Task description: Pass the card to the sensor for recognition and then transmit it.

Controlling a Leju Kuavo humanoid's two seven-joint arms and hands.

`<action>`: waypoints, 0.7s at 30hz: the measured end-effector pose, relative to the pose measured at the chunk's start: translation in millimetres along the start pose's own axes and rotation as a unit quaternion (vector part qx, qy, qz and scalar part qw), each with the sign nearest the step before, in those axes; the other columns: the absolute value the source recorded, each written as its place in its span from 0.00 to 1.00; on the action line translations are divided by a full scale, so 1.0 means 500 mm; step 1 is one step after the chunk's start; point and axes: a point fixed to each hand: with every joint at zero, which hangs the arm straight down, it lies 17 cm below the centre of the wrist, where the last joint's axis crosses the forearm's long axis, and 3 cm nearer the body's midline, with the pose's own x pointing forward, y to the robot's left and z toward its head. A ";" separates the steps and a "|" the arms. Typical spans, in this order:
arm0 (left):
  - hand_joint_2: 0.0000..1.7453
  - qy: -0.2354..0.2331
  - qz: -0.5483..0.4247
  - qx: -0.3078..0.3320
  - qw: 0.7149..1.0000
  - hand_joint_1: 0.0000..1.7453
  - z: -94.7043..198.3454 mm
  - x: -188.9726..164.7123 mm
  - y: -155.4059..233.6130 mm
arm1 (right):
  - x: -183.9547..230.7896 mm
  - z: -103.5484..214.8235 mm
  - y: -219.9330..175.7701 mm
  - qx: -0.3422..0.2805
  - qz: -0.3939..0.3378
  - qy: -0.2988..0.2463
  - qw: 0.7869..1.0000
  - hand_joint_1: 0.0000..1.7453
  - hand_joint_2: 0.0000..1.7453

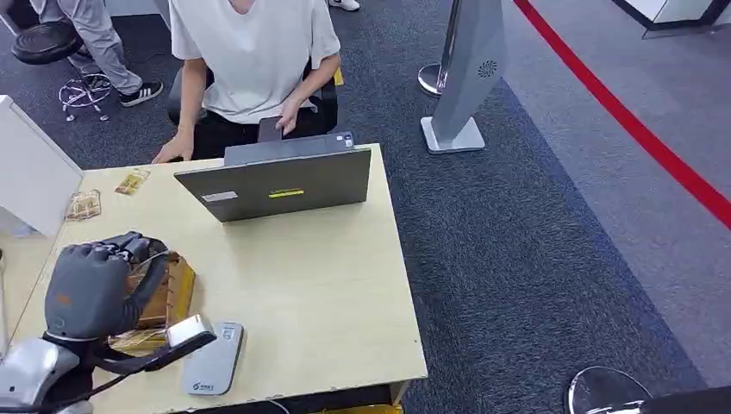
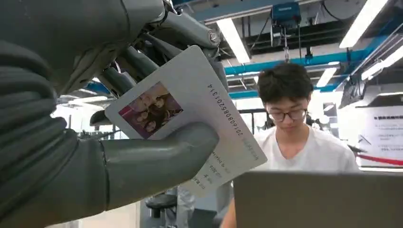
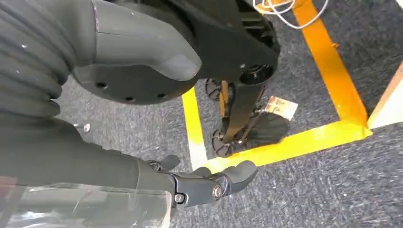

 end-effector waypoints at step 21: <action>1.00 0.093 0.062 -0.176 0.978 1.00 0.162 0.009 -0.262 | 0.013 -0.006 0.016 0.000 0.014 -0.001 1.000 0.00 1.00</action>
